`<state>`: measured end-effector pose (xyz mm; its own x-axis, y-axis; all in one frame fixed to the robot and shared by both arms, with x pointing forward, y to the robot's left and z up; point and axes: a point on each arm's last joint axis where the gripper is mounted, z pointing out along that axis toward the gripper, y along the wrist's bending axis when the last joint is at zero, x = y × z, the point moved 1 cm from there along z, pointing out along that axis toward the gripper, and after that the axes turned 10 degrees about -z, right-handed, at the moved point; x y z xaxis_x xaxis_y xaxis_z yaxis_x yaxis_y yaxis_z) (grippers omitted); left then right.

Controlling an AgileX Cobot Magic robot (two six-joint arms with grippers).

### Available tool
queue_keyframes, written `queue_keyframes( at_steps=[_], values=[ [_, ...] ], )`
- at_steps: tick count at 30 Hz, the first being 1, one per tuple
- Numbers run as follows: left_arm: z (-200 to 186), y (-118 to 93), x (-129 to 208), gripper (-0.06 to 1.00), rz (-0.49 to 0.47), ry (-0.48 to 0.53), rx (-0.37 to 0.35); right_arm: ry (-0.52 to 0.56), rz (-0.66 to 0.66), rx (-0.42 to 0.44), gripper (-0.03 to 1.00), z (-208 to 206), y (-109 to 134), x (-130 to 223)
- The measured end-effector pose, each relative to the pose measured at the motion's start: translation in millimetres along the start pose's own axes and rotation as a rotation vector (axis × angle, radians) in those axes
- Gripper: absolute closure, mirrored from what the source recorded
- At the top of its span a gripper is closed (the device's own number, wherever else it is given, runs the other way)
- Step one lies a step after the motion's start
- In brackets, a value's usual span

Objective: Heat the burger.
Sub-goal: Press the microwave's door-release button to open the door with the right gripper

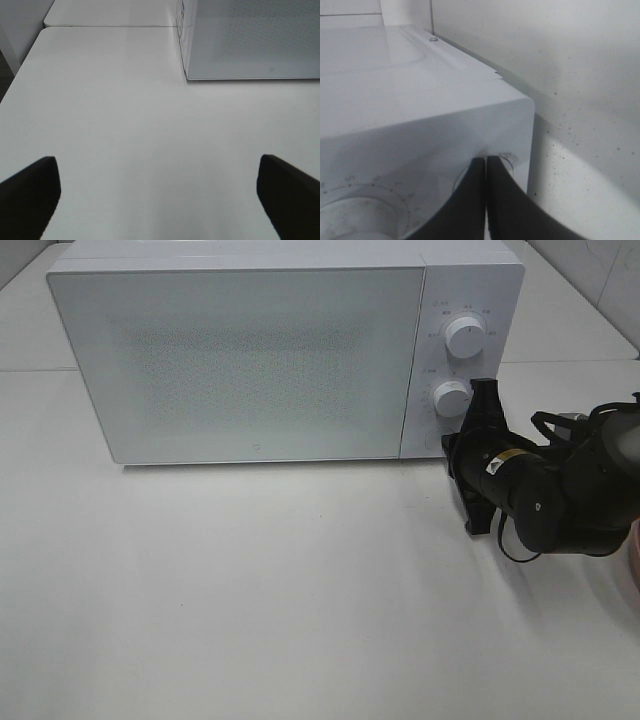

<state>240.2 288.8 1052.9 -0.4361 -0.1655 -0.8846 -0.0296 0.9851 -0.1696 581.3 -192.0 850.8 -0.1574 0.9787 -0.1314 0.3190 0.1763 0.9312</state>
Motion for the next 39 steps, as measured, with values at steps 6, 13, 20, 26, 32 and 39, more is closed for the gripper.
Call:
queue_keyframes(
  at_steps=[6,13,20,26,32,39],
  values=[
    [0,0,0,-0.05,0.0,0.0,0.0,0.011,-0.015,-0.007,0.97,5,3,2],
    [0,0,0,-0.05,0.0,0.0,0.0,0.01,-0.017,-0.011,0.97,5,3,2],
    [0,0,0,-0.05,0.0,0.0,0.0,0.017,0.003,-0.067,0.97,4,5,4],
    [0,0,0,-0.05,0.0,0.0,0.0,0.017,0.039,-0.064,0.97,8,6,4],
    [0,0,0,-0.05,0.0,0.0,0.0,0.015,0.048,-0.045,0.97,15,9,6],
    [0,0,0,-0.05,0.0,0.0,0.0,-0.002,0.075,0.021,0.97,27,6,10]
  ],
)
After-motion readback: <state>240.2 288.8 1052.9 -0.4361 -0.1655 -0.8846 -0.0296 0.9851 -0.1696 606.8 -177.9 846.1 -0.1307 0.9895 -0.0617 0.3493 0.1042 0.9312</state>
